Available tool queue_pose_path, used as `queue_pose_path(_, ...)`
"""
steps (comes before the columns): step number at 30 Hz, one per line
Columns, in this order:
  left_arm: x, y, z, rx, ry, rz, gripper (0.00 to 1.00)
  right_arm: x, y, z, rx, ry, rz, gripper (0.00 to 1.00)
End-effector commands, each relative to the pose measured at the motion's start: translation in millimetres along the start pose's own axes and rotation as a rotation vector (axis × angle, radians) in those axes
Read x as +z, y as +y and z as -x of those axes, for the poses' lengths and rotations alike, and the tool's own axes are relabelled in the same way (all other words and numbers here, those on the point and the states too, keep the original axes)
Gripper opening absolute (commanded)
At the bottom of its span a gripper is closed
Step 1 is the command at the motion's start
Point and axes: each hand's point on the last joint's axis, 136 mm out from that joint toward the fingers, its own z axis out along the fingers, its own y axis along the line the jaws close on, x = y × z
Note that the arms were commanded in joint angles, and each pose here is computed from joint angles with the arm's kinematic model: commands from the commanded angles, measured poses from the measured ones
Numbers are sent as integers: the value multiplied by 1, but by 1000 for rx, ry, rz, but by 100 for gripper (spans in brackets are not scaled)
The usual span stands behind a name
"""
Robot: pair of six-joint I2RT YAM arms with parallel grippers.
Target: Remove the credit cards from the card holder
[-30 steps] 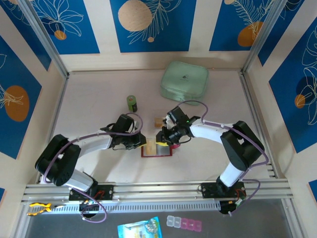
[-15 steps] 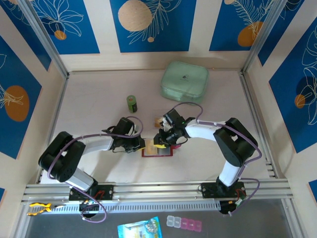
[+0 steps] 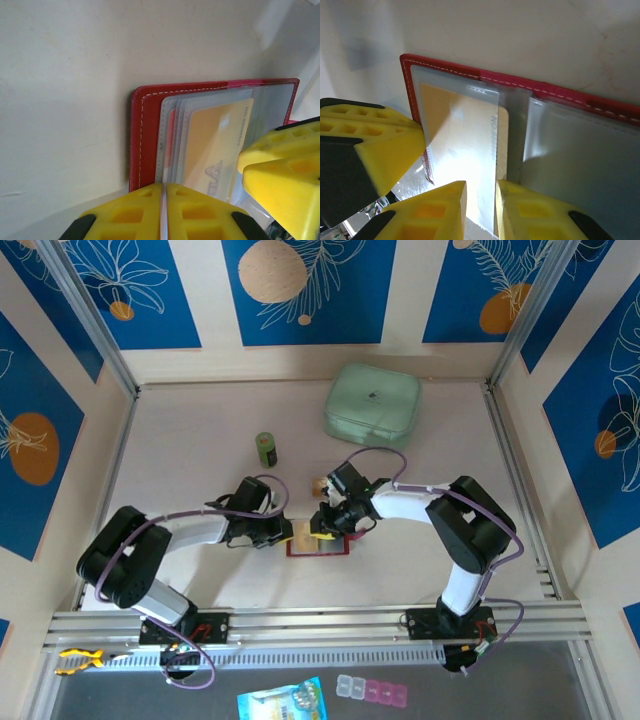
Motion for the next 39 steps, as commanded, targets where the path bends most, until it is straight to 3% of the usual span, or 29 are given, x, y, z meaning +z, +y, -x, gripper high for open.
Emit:
queue_pose_path(1, -8, -4, 2, -6, -7, 1, 12, 4, -3, -3, -15, 14, -20, 24)
queue_pose_path(14, -8, -27, 6, 16, 4, -55, 12, 3, -1, -4, -19, 15, -22, 24)
queue_pose_path(39, 3, -2, -2, 12, 32, 25, 7, 3, -11, -5, -8, 11, -76, 21)
